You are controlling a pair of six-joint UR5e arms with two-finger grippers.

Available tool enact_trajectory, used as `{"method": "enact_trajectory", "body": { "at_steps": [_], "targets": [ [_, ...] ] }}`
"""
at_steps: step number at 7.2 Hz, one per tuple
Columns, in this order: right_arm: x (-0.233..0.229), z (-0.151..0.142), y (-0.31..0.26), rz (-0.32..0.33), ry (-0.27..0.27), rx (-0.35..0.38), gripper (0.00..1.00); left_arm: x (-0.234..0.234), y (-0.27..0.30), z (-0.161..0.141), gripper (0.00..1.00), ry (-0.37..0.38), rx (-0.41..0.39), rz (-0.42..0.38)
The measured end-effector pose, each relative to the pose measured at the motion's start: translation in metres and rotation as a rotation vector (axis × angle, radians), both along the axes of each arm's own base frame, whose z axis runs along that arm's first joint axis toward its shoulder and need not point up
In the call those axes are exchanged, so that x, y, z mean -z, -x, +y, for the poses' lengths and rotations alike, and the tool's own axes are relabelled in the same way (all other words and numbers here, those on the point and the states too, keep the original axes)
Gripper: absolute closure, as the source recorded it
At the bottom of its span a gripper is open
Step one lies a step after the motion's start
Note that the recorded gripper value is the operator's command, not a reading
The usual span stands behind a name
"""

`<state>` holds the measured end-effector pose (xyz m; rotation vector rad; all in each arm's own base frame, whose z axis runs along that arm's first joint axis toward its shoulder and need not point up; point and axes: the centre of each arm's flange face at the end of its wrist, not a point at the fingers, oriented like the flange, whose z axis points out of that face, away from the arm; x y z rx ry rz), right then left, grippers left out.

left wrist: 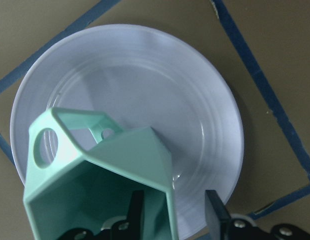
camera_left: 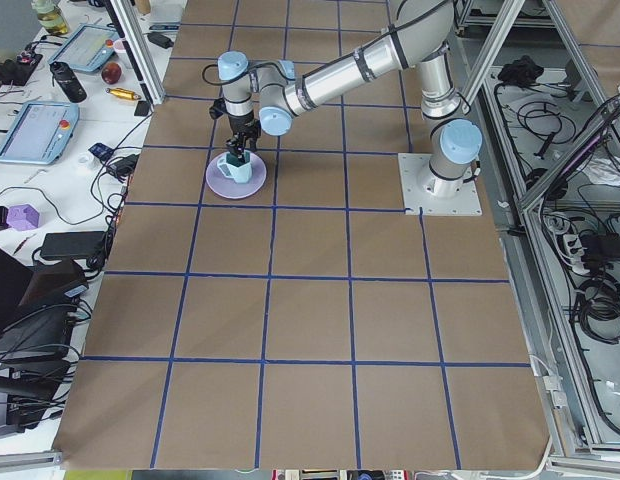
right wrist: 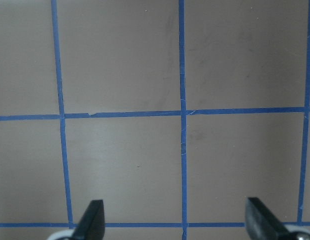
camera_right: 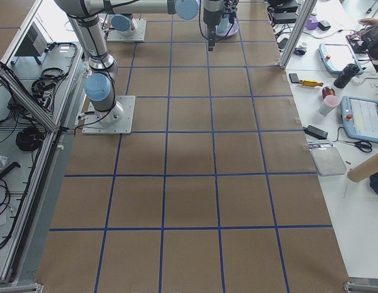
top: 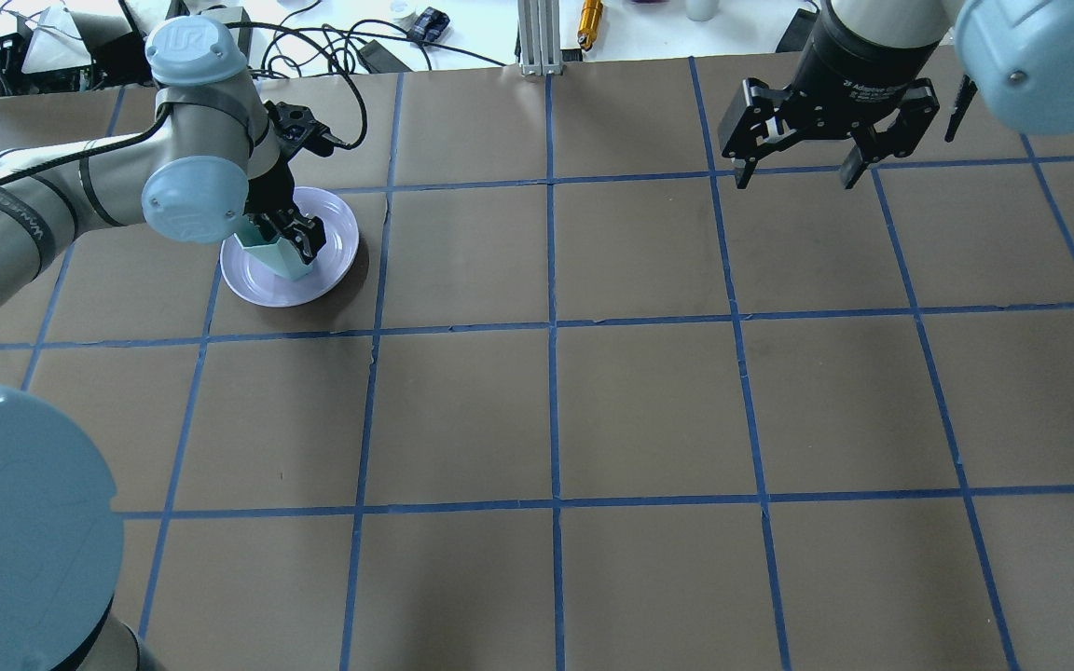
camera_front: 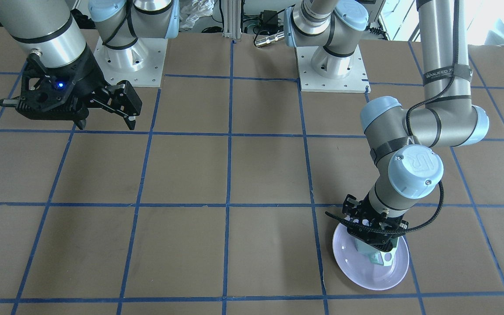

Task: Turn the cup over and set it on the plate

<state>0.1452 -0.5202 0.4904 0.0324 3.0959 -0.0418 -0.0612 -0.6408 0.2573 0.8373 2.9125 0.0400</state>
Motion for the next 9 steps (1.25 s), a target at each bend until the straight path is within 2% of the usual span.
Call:
{"method": "enact_trajectory", "body": {
  "at_steps": [2, 4, 9],
  "targets": [
    [0.000, 0.000, 0.000, 0.000, 0.000, 0.000, 0.00, -0.039, 0.009, 0.012, 0.00, 0.028, -0.005, 0.014],
    [0.000, 0.000, 0.000, 0.000, 0.000, 0.000, 0.00, -0.087, 0.023, 0.035, 0.00, 0.054, -0.062, 0.019],
    [0.000, 0.000, 0.000, 0.000, 0.000, 0.000, 0.00, -0.195, 0.074, 0.105, 0.00, 0.011, -0.377, 0.092]
  ]
}}
